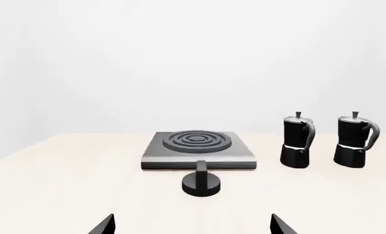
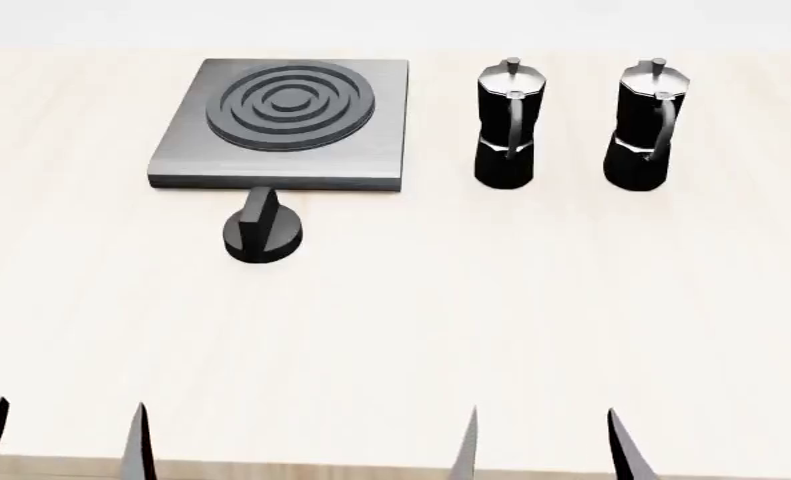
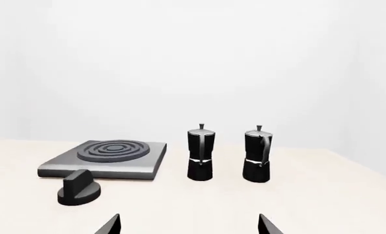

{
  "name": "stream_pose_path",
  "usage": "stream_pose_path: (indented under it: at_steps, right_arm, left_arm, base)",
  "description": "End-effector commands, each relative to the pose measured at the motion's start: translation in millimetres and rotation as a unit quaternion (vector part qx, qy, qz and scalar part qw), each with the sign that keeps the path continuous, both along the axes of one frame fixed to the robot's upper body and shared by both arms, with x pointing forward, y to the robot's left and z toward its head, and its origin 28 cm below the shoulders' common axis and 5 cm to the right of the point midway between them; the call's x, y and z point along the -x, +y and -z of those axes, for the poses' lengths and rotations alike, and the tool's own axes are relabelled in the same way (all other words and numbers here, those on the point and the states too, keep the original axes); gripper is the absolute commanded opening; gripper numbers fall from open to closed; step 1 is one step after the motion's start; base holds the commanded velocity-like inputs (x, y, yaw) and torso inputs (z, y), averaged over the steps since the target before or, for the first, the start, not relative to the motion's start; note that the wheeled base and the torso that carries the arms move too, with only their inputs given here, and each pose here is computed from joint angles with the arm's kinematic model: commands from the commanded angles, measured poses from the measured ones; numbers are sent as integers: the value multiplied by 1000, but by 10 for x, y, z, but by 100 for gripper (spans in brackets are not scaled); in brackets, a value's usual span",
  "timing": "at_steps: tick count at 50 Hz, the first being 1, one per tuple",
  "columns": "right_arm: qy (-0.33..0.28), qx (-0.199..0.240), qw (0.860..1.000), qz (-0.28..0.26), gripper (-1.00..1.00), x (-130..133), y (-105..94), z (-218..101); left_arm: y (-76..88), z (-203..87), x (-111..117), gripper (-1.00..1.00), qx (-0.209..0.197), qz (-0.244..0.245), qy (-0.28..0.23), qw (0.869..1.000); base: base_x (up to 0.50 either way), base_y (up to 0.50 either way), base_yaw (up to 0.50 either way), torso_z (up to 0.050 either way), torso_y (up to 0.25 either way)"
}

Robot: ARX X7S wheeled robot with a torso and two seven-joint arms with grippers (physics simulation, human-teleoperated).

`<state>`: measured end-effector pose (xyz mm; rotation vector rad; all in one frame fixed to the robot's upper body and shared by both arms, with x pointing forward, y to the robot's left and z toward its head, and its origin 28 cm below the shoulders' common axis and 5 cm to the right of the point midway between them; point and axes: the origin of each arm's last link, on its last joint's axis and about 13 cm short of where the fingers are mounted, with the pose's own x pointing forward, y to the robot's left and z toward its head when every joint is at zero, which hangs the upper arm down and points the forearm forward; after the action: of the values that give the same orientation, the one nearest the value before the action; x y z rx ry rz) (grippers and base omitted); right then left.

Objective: Put both moka pots on the stove.

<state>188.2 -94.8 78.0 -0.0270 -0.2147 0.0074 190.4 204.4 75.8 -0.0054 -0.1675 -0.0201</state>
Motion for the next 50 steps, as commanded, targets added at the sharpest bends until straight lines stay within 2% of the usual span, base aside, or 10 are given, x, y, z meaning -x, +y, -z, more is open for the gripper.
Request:
stream_pose_path:
  at_steps: [1, 8, 12, 24, 50]
  right_arm:
    - [-67, -5, 998, -10, 100, 238, 18, -408]
    - [-96, -19, 995, -11, 100, 348, 18, -581]
    - [-103, -21, 994, -13, 100, 358, 17, -600]
    - [-88, -21, 996, -10, 100, 299, 12, -530]
    - [-80, -19, 997, -12, 100, 287, 22, -489]
  left_arm:
    - [-15, -391, 208, 100, -3, 0, -66, 998]
    - [-18, -537, 305, 100, -5, -6, -104, 995]
    - [-20, -559, 318, 100, -16, -10, -110, 994]
    - [-18, -555, 316, 100, -16, -9, -113, 993]
    - [-38, -521, 311, 100, -17, -5, -110, 994]
  base:
    - [0, 0, 0, 0, 0]
    - [0, 0, 0, 0, 0]
    - [0, 0, 0, 0, 0]
    - [7, 0, 0, 0, 0]
    - [235, 0, 0, 0, 0]
